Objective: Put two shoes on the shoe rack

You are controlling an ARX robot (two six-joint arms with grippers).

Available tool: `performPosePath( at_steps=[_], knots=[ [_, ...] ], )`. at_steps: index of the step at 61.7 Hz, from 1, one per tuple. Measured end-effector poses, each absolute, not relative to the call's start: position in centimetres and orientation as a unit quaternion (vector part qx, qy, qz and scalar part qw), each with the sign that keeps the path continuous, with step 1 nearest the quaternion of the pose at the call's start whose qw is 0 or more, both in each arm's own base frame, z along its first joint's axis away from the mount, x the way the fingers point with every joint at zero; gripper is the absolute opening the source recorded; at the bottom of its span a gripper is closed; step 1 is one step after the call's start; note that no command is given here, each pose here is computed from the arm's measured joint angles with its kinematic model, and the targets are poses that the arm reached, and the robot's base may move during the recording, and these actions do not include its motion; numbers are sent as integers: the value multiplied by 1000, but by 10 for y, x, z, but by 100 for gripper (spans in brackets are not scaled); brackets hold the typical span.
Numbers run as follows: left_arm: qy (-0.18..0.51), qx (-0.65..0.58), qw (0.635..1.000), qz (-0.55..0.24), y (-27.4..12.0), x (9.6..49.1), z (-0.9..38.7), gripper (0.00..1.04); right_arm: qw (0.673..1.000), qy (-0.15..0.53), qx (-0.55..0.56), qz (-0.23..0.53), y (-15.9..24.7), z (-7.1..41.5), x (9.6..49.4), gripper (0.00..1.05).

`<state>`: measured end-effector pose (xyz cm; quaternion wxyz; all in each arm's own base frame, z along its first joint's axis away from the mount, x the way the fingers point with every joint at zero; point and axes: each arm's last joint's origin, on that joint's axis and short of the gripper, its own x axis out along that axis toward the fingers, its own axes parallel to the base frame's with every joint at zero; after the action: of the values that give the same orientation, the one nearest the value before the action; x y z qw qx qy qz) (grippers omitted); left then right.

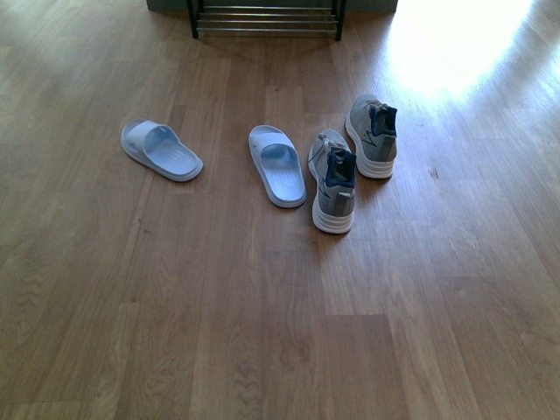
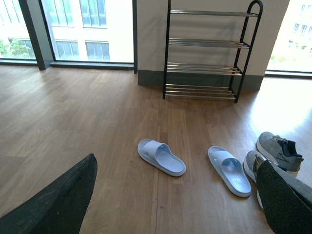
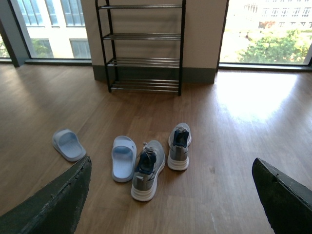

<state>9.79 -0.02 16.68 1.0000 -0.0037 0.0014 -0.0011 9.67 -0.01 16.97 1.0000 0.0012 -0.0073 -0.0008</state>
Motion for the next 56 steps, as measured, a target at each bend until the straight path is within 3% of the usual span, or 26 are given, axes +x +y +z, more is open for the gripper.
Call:
performPosePath(
  at_steps=[56],
  knots=[
    [1,-4,1000,-1,0,98,167,95,1000,-7,1,-1,0,170,97,96]
  ],
)
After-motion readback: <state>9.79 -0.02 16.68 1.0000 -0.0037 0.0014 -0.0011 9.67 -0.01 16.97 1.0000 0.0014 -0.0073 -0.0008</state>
